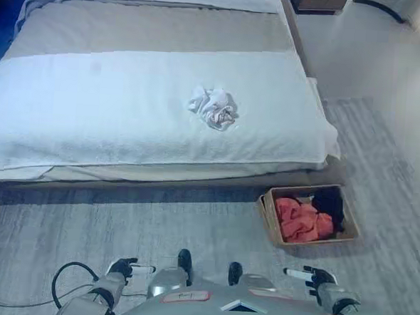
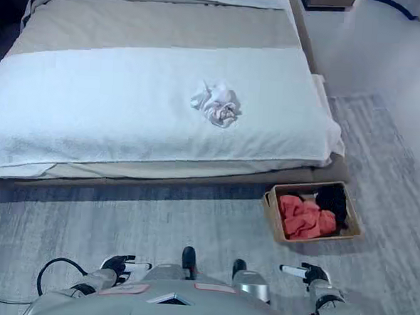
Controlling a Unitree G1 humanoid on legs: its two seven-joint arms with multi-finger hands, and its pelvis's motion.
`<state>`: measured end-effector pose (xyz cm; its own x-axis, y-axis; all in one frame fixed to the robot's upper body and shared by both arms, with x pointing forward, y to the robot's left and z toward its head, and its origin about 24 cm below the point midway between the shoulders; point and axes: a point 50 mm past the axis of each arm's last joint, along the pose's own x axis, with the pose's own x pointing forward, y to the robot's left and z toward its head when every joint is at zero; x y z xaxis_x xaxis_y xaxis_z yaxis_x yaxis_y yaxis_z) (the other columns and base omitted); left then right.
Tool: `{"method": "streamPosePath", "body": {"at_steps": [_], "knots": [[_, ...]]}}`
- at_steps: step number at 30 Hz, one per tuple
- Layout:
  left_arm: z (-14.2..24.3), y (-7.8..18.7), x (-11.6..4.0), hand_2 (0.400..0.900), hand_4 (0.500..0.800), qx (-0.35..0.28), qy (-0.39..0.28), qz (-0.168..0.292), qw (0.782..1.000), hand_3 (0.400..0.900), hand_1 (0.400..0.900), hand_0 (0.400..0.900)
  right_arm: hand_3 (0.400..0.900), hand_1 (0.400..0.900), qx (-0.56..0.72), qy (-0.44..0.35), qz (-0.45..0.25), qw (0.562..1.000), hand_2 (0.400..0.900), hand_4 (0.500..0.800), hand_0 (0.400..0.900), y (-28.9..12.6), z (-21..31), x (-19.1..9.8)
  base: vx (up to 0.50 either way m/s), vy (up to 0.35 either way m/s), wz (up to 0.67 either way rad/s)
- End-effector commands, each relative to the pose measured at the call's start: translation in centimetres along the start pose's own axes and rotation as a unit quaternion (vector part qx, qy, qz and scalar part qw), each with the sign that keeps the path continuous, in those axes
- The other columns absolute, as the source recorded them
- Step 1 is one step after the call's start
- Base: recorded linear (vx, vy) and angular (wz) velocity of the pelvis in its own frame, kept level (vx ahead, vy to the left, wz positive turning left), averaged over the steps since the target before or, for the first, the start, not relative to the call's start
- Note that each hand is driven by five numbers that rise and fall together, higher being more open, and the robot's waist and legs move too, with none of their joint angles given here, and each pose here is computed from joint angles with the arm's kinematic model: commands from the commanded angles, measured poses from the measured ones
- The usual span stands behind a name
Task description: Put the clothes on the bed into the basket.
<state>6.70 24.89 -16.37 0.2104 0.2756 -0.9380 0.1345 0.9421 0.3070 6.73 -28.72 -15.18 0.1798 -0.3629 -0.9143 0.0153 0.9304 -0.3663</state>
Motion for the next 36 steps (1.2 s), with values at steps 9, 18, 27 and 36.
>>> {"method": "streamPosePath", "body": {"at_steps": [9,18,27,36], "knots": [[1.3,1.9,0.1,0.900,0.800,-0.002,-0.004,0.022,1.000,0.900,0.900,0.900,0.900,0.900,-0.017,0.002,-0.011,1.000,0.900,0.800,0.900,-0.5,0.1,0.0,0.000,0.000,0.00],[1.1,1.9,0.1,0.900,0.800,0.000,-0.002,0.022,1.000,0.900,0.900,0.900,0.900,0.900,-0.018,0.003,-0.010,1.000,0.900,0.800,0.900,-0.5,0.1,0.0,0.000,0.000,0.00],[1.3,2.0,0.1,0.900,0.800,0.001,-0.004,0.022,1.000,0.900,0.900,0.900,0.900,0.900,-0.018,0.005,-0.009,1.000,0.900,0.800,0.900,-0.4,0.0,0.0,0.006,-0.009,0.03],[2.6,2.7,0.1,0.900,0.800,0.000,-0.025,0.032,0.999,0.900,0.900,0.900,0.900,0.900,-0.008,0.002,-0.016,1.000,0.900,0.800,0.900,-0.8,0.1,0.0,-0.020,-0.085,0.17]]}}
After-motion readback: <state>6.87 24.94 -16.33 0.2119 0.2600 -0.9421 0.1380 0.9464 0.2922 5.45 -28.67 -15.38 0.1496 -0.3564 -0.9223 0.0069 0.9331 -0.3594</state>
